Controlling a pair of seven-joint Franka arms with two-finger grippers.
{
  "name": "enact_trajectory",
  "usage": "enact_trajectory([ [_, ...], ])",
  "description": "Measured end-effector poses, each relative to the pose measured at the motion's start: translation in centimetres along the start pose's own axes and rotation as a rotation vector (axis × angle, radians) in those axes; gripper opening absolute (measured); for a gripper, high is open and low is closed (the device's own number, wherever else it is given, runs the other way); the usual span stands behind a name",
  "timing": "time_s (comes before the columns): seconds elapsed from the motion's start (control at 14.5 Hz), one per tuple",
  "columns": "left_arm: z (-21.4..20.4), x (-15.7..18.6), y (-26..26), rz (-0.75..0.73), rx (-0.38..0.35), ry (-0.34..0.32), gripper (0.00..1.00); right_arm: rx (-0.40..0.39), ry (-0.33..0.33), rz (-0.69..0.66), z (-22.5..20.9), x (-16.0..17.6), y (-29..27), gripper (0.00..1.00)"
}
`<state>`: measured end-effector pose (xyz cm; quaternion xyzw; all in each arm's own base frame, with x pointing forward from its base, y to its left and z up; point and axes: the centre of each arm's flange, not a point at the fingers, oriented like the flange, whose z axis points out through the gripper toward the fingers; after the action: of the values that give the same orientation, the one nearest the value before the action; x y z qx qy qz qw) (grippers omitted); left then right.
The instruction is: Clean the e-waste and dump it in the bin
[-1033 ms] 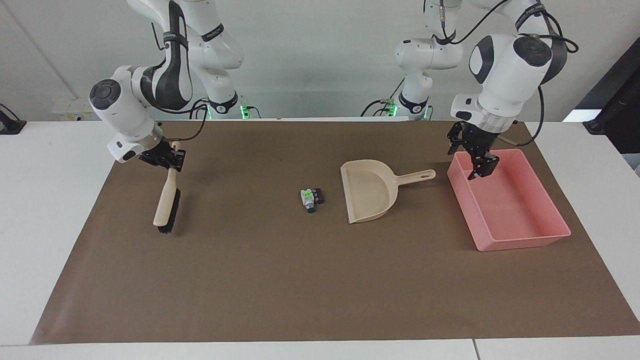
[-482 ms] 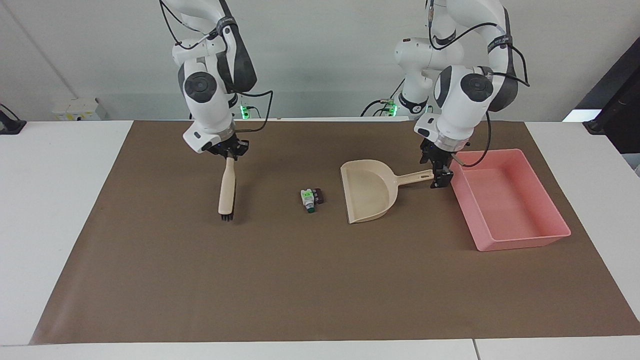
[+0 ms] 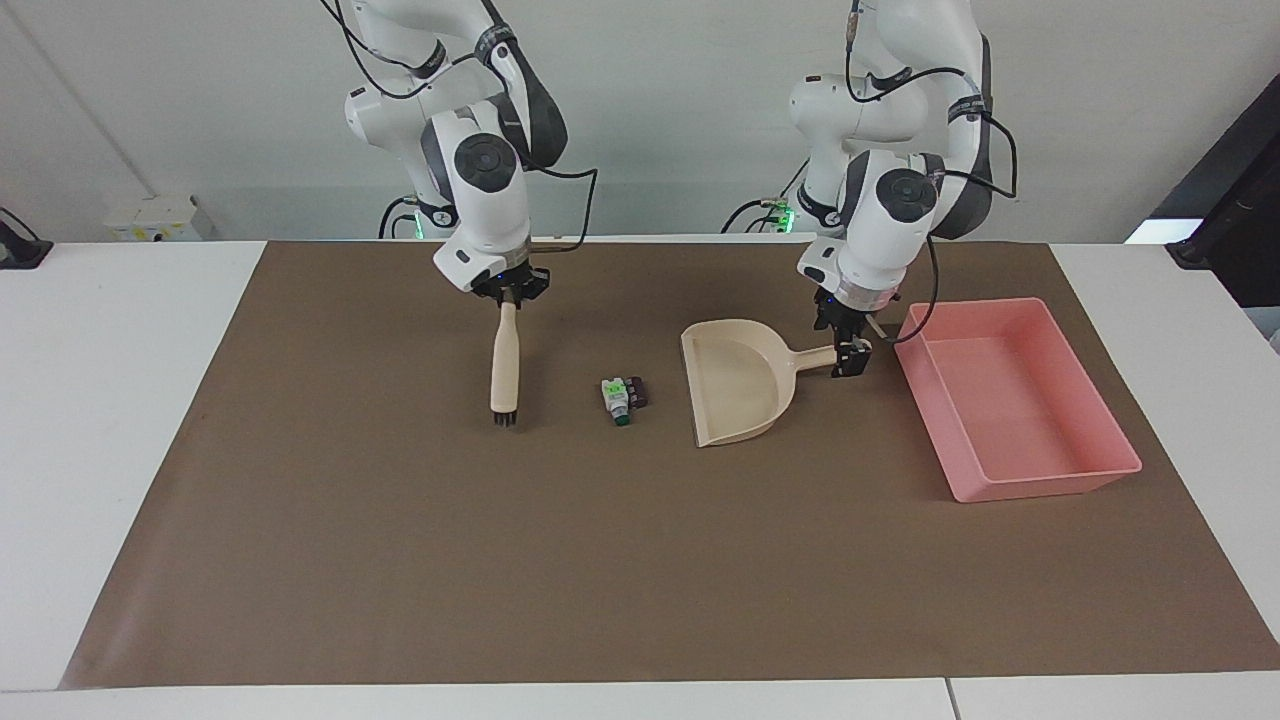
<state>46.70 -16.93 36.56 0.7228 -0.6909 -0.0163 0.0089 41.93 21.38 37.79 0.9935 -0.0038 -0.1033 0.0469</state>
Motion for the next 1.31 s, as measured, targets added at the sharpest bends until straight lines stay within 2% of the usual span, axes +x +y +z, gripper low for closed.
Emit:
enact_trajectory([
  [0.28,0.8,1.8,1.2,0.014,0.000,-0.002,0.97,0.013,0.039,-0.012,0.7,0.3,-2.0,0.26],
  [0.55,1.7,1.7,1.7,0.013,-0.001,-0.003,0.89,0.019,0.062,-0.042,1.0,0.0,-3.5,0.26],
  [0.62,2.0,1.7,1.9,0.013,-0.003,-0.003,0.85,0.019,0.062,-0.045,1.0,0.0,-3.6,0.26],
  [0.89,2.1,1.8,2.0,0.016,0.001,-0.002,0.34,0.020,0.065,-0.047,1.1,0.0,-3.7,0.26],
  [1.1,1.9,2.2,2.1,0.025,0.006,0.000,0.32,0.036,0.093,-0.047,0.8,0.3,-3.9,0.26],
  [1.31,1.2,2.5,1.8,0.028,0.011,0.002,0.32,0.035,0.091,-0.058,1.3,0.7,-4.0,0.26],
])
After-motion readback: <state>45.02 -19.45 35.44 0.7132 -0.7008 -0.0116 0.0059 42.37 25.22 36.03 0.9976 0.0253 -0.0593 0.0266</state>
